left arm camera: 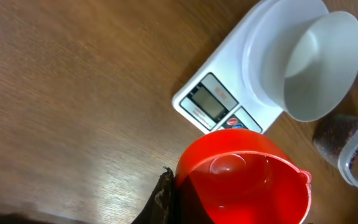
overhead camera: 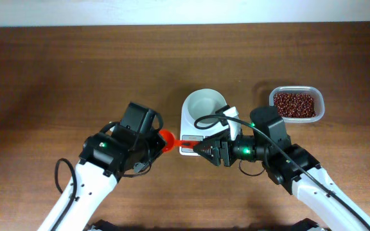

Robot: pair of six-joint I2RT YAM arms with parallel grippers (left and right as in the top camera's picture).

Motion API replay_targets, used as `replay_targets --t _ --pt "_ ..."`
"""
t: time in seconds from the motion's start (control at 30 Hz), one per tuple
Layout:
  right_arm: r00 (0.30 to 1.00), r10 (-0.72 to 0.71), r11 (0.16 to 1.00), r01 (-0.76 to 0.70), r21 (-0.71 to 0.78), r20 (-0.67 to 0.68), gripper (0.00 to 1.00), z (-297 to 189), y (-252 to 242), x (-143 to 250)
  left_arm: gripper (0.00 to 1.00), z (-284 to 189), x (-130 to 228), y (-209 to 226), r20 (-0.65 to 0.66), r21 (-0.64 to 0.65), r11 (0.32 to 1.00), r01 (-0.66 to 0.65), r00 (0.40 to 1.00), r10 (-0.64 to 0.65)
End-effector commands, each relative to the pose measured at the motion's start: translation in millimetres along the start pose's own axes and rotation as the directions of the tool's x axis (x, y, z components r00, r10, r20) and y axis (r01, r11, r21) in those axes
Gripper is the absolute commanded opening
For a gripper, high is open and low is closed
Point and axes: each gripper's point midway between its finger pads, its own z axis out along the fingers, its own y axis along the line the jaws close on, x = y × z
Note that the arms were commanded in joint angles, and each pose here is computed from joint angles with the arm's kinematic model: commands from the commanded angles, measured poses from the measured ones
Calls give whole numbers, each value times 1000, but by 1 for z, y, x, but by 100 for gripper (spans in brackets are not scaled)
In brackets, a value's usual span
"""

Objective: Scoop and weigh 50g on scale

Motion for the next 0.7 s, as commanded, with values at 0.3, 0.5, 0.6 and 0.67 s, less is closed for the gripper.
replay_targets --t 0.3,0.5,0.6,0.67 --pt "998 61 997 -61 -45 -10 44 2 8 1 0 -3 16 -12 -21 42 999 -21 1000 22" --pt "995 97 992 -99 -74 -27 40 2 14 4 0 -4 15 -15 -20 56 998 -15 1000 16" --pt "996 83 993 -86 -86 -36 39 5 19 6 0 -4 16 -16 -24 58 998 -15 1000 16" --pt "997 68 993 -71 -97 -37 38 6 24 6 0 -3 17 -16 -25 58 998 -21 999 23"
